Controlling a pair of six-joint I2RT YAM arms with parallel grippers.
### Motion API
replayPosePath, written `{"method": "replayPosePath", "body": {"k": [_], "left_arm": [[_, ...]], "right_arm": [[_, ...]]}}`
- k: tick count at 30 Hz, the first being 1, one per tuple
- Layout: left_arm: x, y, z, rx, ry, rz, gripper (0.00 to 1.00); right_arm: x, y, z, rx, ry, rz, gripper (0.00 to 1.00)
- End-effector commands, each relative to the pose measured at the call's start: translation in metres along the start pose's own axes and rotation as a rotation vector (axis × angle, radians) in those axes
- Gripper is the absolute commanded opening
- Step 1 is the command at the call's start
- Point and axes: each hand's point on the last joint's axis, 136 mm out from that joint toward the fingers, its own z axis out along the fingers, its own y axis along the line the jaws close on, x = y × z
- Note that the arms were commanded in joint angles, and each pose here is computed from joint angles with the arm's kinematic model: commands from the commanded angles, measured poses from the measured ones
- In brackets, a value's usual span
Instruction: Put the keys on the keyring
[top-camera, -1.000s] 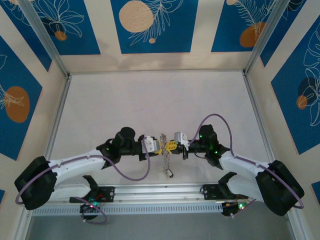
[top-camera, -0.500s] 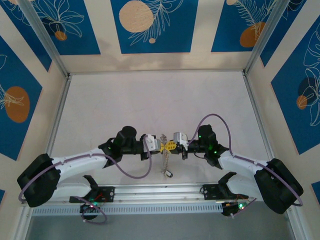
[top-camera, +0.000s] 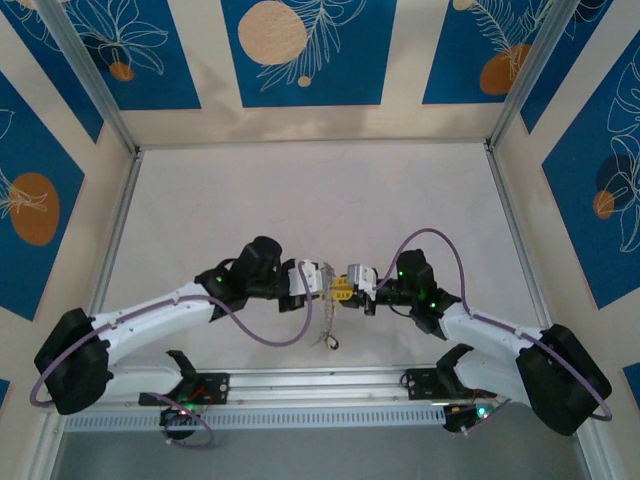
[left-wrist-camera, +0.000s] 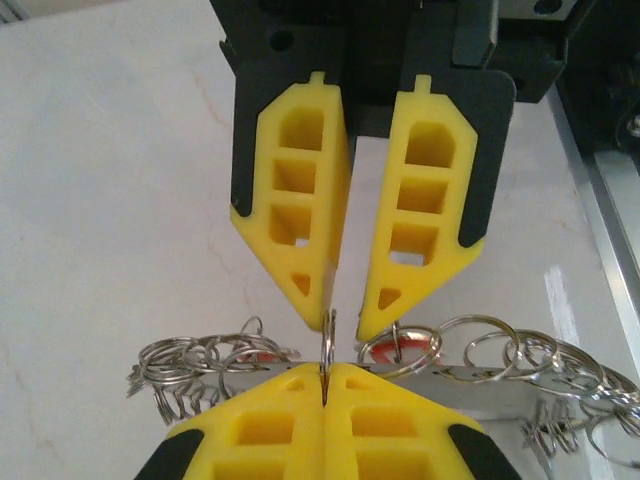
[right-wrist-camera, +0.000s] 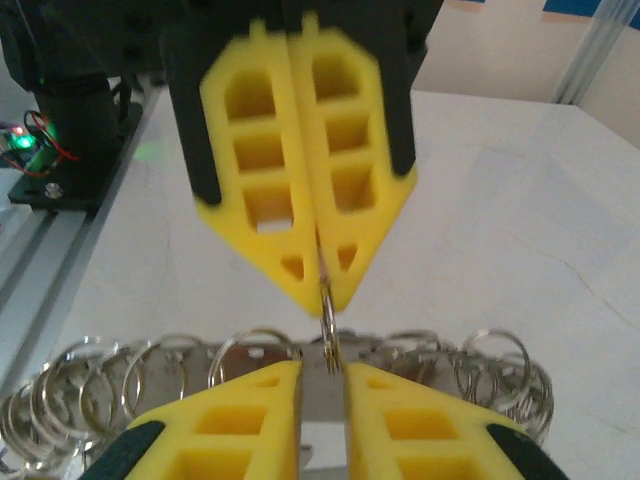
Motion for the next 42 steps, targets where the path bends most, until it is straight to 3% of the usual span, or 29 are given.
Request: {"method": "replayPosePath", "body": {"k": [1,11,18,42], "left_arm": [[0.001,-0.001,-0.014,0.042,0.114,0.059,0.0],[0.001,-0.011,-0.018,0.148,0.254,0.079,0.0],[0.001,-0.012,-0.013,0.169,0.315,0.082,0.0],[-0.006,-0.015,-0.008,0.2,0.287,0.088,0.0]], "right_arm": [[-0.004,-0.004,0.001,0.013,0.024,-0.034,0.23],[-0.011,0.002,0.004,-0.017,-0.003,-0.057,0.26],[-0.019,0.012,0.009,-0.061,-0.034,-0.078,0.23],[-0.023,0.007,0.023,-0.047,-0.047,-0.061,0.2]]}}
